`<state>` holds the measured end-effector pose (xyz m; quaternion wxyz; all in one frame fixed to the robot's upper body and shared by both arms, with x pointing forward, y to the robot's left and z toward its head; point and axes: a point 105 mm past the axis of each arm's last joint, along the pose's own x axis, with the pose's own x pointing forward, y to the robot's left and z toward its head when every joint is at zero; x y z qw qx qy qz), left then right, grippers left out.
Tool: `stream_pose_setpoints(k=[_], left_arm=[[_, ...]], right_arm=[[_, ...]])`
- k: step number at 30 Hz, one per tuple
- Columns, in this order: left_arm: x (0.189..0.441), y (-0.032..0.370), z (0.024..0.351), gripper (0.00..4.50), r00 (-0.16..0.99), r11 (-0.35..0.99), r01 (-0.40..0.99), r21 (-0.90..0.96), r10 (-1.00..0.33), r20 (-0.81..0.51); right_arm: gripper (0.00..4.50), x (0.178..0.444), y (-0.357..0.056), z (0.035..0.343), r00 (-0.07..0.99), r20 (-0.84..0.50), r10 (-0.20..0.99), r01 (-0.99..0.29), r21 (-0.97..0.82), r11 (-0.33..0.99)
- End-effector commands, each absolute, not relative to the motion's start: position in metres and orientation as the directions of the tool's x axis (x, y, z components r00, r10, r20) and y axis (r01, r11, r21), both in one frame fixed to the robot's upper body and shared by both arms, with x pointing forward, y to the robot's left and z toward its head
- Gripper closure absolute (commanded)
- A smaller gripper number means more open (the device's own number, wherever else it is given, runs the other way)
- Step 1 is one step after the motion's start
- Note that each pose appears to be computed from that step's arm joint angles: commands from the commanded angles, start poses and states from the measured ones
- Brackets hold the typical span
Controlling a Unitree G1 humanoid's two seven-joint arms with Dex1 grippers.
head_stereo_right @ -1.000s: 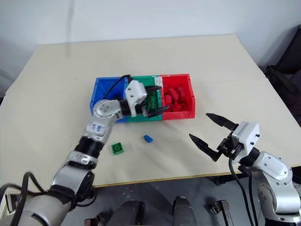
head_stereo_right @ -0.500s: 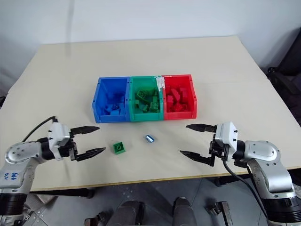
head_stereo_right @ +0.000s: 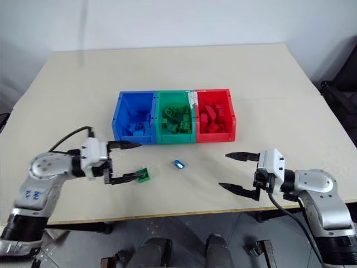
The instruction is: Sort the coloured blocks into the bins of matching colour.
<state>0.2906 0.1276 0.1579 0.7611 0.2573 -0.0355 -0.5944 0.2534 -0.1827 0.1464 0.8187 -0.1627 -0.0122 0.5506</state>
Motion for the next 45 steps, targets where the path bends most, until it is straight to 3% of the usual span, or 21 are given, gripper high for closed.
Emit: stream_pose_setpoints(k=[1,11,18,21,32,39,45], left_arm=[[0.3,0.107,0.151,0.11,0.232,0.063,0.887,0.457,-0.917,-0.324],[0.331,0.069,0.137,0.11,0.135,-0.13,0.868,0.479,-0.868,-0.479],[0.333,0.057,0.117,0.11,0.063,-0.238,0.871,0.43,-0.813,-0.579],[0.335,0.057,0.112,0.69,0.06,-0.24,0.885,0.399,-0.792,-0.608],[0.34,0.065,0.106,4.1,0.082,-0.233,0.897,0.377,-0.75,-0.657],[0.33,0.07,0.131,4.16,0.086,-0.115,0.911,0.395,-0.886,-0.456],[0.325,0.104,0.164,4.16,0.23,0.117,0.899,0.423,-0.946,-0.228]], right_arm=[[0.0,0.244,-0.188,0.157,0.429,-0.157,0.89,-0.876,-0.312,0.367],[0.0,0.22,-0.194,0.151,0.523,-0.159,0.837,-0.837,-0.281,0.47],[0.0,0.215,-0.192,0.151,0.552,-0.153,0.82,-0.82,-0.277,0.501],[0.0,0.215,-0.192,0.151,0.56,-0.152,0.815,-0.815,-0.278,0.508],[0.0,0.219,-0.19,0.156,0.556,-0.144,0.819,-0.814,-0.294,0.501],[0.0,0.228,-0.179,0.162,0.52,-0.095,0.849,-0.831,-0.284,0.478],[0.0,0.244,-0.163,0.177,0.489,0.026,0.872,-0.834,-0.277,0.477]])
